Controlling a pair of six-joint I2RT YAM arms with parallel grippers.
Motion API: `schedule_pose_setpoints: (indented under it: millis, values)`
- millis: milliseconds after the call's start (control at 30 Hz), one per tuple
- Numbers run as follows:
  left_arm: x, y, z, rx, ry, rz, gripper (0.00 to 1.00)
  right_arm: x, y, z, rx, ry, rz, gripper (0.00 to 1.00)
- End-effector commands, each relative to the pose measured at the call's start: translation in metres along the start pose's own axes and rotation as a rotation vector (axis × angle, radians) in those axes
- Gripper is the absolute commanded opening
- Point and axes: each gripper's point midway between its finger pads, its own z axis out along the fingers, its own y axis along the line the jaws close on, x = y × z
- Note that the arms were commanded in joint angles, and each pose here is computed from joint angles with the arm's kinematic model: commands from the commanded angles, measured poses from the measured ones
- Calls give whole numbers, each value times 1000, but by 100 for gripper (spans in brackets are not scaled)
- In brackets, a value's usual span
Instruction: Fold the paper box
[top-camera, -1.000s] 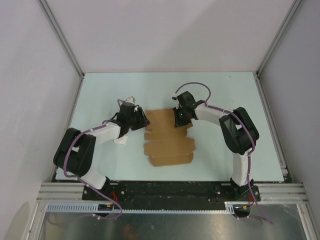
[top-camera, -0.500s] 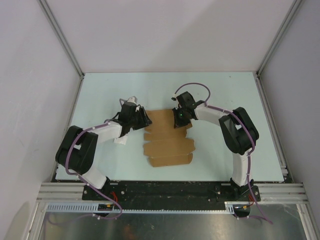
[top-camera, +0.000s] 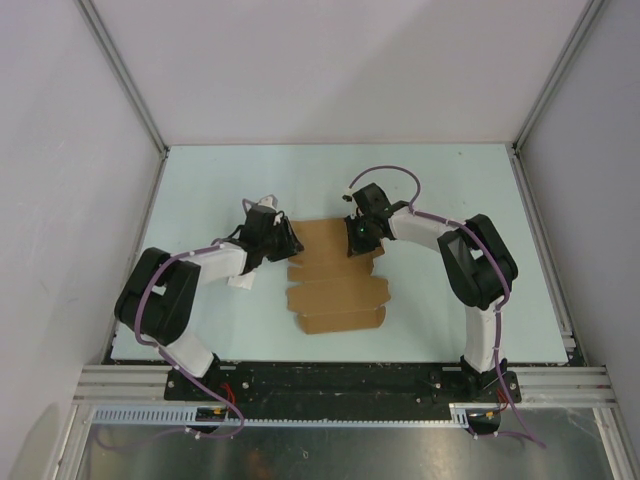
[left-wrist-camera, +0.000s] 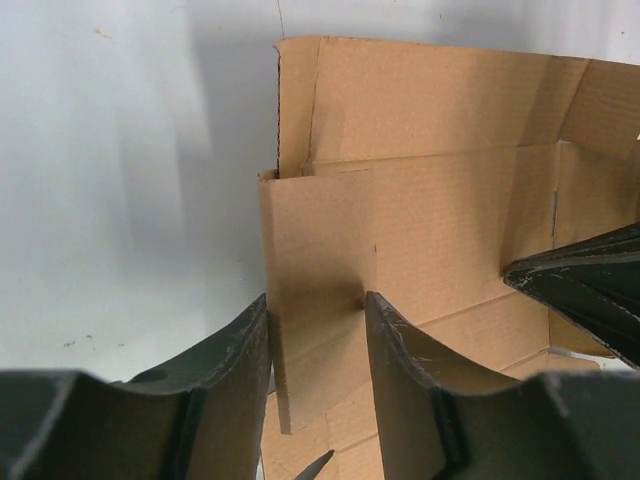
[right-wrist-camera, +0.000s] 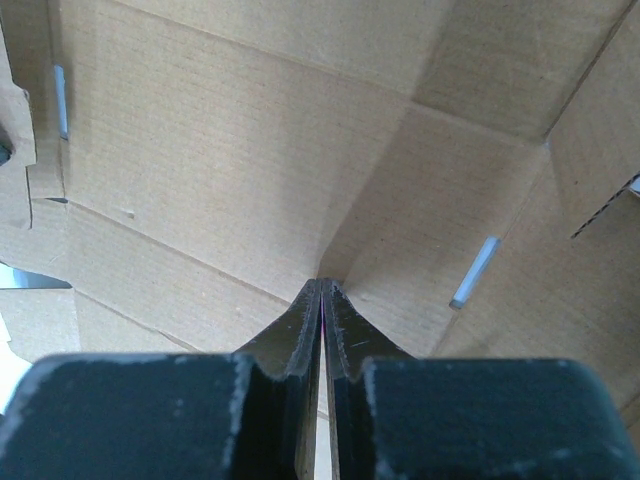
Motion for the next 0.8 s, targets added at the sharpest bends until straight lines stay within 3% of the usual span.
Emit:
schedule_pose_setpoints:
  millis: [0,333,567,600,633,667,700,767]
  values:
    - [-16,-18,1,54,-38,24,44,1,7,-8,-13,-2,-9,8]
    - [-14,-15,2,43,-36,23,23,1,7,-8,-16,-1,-9,8]
    - [-14,-16,2,47,-33,24,21,1,8,-9,-18,-2,-11,8]
    - [-13,-17,2,51,-30,25,24,2,8,-8,-17,1,-9,8]
    - [-14,-17,1,53,-32,26,37,1,8,-9,-18,-2,-9,8]
    - [-14,-18,0,57,-33,25,41,1,8,-9,-19,0,-10,8]
    - [-14,-19,-1,60,-33,27,58,0,9,-9,-21,-2,-10,8]
    - [-17,-20,-5,64,-45,31,78,2,9,-8,-25,2,-7,8]
